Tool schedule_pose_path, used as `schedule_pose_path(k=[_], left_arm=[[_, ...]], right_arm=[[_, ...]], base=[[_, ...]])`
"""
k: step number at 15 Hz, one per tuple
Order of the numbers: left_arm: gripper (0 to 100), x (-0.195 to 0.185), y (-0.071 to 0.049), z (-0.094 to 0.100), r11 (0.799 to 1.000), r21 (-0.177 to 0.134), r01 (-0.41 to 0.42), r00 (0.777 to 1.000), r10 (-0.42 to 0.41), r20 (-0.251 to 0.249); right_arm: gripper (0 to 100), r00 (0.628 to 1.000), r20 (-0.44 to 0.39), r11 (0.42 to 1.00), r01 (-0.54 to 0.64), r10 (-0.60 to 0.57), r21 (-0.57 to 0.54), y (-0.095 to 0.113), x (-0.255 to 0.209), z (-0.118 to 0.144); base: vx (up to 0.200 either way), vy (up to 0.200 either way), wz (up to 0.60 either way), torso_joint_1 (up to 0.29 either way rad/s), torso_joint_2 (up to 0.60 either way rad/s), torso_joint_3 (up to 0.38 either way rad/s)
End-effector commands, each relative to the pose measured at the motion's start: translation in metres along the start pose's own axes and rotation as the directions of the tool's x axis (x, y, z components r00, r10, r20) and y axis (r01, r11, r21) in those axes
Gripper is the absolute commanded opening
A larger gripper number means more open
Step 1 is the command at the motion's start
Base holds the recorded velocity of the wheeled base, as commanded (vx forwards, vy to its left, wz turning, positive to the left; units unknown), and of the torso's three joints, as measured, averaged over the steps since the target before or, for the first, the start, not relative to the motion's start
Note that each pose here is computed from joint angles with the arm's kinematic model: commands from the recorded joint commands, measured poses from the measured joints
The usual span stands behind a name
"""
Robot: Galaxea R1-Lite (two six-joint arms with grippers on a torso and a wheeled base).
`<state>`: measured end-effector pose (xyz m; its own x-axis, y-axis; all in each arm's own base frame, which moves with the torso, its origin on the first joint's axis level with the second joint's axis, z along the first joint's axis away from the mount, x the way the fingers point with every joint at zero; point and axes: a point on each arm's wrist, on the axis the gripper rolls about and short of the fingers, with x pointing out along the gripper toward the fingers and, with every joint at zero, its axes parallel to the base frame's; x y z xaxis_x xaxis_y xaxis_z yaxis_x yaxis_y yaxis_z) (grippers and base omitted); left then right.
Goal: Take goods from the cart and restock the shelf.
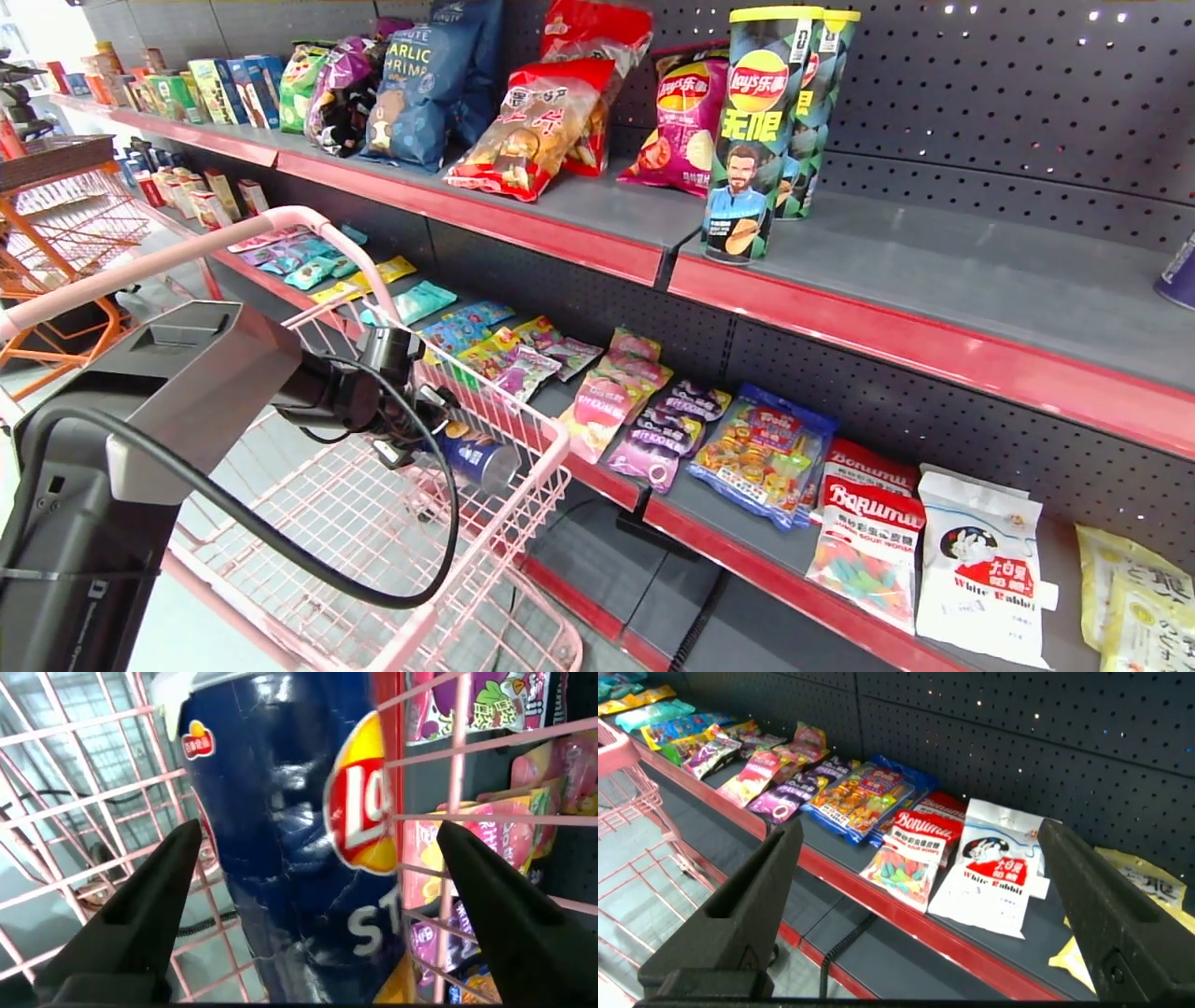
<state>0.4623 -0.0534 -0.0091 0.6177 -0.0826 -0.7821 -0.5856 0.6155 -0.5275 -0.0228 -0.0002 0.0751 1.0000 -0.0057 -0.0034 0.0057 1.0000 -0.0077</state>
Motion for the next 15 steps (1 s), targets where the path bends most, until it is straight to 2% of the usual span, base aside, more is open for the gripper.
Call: schedule_pose_path(k=[1,5,9,15], left_arm=[[100,0.0005,-0.0002,-0.0002,1.000,0.000,0.001,1.000,-0.001,-0.001],[100,0.0005,-0.0002,-0.0002,1.000,0.000,0.001,1.000,-0.001,-0.001],[100,0.0004,-0.0007,-0.0007,1.000,0.003,0.000,1.000,0.000,-0.002],[100,0.0029,-0.0074,-0.0049,1.000,0.016,0.016,1.000,-0.016,-0.002]], right_arm=[[100,1.000,-0.001,1.000,0.000,0.000,0.000,0.0000,0.0000,-0.0001],[100,1.000,-0.001,1.000,-0.001,0.001,0.000,0.0000,0.0000,-0.0001],[100,1.000,-0.001,1.000,-0.001,0.001,0.000,0.0000,0.0000,-0.0001],[100,1.000,-0.001,1.000,-0.003,0.003,0.000,0.0001,0.0000,-0.0001]], base=[[0.000,0.000,0.00,-0.105,0.37,0.271],[0.000,0.000,0.00,-0.049,0.17,0.122],[0.000,0.000,0.00,0.000,0.00,0.000],[0.000,0.000,0.00,0.000,0.00,0.000]])
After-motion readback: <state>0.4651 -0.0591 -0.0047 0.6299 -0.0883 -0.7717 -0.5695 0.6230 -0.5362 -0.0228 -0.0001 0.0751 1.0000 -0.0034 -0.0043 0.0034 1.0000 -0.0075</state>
